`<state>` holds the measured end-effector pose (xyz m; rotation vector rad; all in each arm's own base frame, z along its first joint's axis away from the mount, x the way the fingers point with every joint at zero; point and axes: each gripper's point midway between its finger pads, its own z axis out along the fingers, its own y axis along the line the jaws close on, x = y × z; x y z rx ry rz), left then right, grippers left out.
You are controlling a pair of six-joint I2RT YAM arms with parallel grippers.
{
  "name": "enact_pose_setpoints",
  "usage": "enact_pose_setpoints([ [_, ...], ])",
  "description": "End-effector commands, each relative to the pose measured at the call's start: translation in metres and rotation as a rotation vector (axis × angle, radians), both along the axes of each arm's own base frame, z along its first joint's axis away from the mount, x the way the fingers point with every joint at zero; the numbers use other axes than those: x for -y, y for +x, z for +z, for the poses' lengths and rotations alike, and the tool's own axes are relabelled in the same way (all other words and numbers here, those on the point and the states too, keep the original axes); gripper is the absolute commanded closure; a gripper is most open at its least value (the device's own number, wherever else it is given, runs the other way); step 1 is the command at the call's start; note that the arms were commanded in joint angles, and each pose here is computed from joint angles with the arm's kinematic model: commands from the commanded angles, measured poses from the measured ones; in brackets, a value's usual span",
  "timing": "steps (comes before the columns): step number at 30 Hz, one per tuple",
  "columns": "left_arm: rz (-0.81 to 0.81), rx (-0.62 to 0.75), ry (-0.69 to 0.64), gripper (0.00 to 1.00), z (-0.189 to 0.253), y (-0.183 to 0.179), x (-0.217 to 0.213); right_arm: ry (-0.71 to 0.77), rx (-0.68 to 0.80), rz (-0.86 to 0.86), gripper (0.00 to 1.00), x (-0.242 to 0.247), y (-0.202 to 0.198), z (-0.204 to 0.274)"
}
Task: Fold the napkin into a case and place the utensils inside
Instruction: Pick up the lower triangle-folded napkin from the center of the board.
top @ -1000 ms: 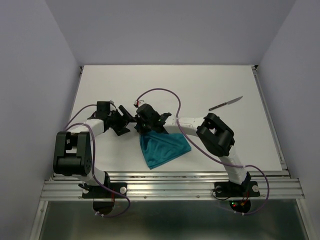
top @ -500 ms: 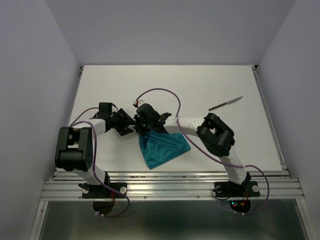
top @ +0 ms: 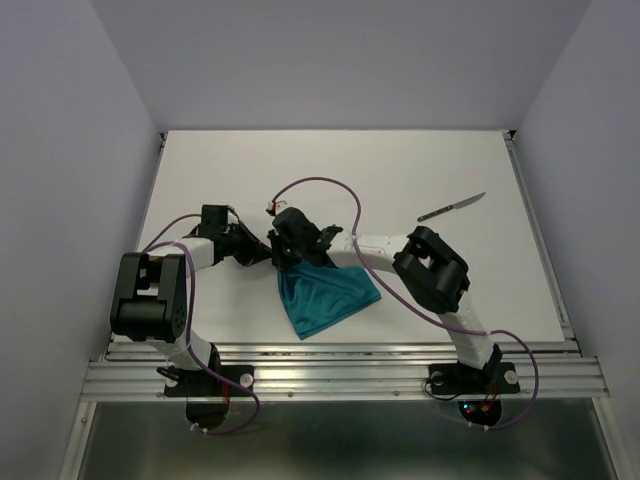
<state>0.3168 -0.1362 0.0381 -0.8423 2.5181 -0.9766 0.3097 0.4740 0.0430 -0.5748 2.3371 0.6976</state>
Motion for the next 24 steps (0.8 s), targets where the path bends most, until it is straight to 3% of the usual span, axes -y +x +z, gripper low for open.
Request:
enact_pose_setpoints([
  [1, -0.017, -0.022, 0.0, 1.0, -0.007, -0.009, 0.002, 0.075, 0.048, 0.003, 0.66, -0.006, 0.004, 0.034],
  [3, -0.015, -0.027, 0.001, 1.0, -0.008, -0.01, 0.002, 0.075, 0.059, -0.007, 0.48, -0.001, 0.004, 0.042],
  [5, -0.013, -0.034, 0.0, 1.0, -0.009, -0.011, 0.002, 0.067, 0.078, -0.019, 0.4, 0.008, 0.002, 0.052],
  [9, -0.001, -0.052, 0.015, 1.0, -0.008, -0.013, -0.001, -0.042, 0.102, -0.057, 0.33, 0.036, -0.018, 0.052],
  [16, 0.024, -0.058, 0.038, 1.0, -0.002, -0.015, -0.005, -0.195, 0.171, -0.113, 0.32, 0.077, -0.078, 0.042],
  [19, 0.036, -0.06, 0.049, 1.0, -0.001, -0.015, -0.007, -0.255, 0.205, -0.077, 0.33, 0.075, -0.117, 0.034],
  [24, 0.046, -0.07, 0.063, 1.0, -0.004, -0.016, -0.01, -0.343, 0.255, -0.033, 0.34, 0.071, -0.146, 0.021],
])
